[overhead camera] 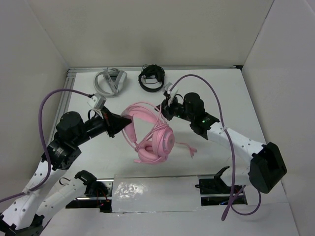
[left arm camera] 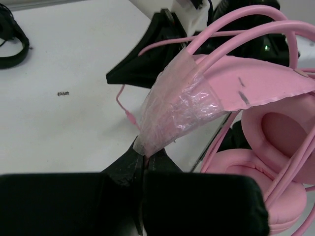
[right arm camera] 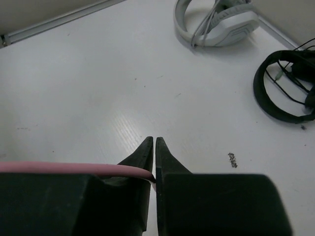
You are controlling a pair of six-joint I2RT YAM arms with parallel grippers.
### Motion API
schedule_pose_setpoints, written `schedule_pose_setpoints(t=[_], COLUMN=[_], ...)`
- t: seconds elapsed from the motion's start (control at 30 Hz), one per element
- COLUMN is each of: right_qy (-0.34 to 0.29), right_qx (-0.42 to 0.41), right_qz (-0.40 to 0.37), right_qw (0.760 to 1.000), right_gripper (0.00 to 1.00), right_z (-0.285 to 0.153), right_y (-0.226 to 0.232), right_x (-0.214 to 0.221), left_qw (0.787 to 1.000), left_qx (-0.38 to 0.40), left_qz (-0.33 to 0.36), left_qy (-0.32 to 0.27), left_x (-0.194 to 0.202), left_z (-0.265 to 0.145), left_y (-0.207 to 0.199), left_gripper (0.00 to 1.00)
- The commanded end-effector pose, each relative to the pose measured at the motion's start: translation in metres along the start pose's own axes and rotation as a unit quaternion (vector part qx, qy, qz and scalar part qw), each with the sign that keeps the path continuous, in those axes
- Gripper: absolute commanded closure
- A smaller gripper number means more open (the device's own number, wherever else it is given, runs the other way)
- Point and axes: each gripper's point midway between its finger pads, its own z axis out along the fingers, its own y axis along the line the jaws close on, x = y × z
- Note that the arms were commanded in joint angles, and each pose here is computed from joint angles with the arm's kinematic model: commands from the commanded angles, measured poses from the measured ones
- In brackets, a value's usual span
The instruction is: Wrap the headphones
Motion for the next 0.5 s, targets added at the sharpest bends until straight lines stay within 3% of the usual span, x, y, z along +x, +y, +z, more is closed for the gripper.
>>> schedule_pose_setpoints(t=[0.0,0.13,0.37,0.47], right_qy=[-0.100,-0.142,-0.174,-0.179], right_qx=[0.047,0.138,0.233,0.235], right_qz=[0.016,0.048,0.091,0.116], right_qw=[0.994,0.979,0.952,0.948], right_gripper=[0.91,1.00,1.00,1.00], right_z=[-0.010,-0.033,-0.062,-0.069], right_y=[-0.013,-0.040,-0.075,-0.081], right_x=[-0.040,-0.055,-0.060,-0.056], left_qw=[0.997,0.996,0.996,0.995], left_qx=[0.002,-0.025,-0.014,-0.021], left_qz=[-0.012,-0.022,-0.021,-0.031], left_qy=[-0.073,-0.083,-0.086,-0.091], left_x=[-0.049,-0.054,-0.055,-0.056], left_z=[-0.010,-0.015,-0.023,-0.027], left_y=[-0.018,-0.012,-0.020,-0.020], left_gripper=[1.00,1.00,1.00,1.00])
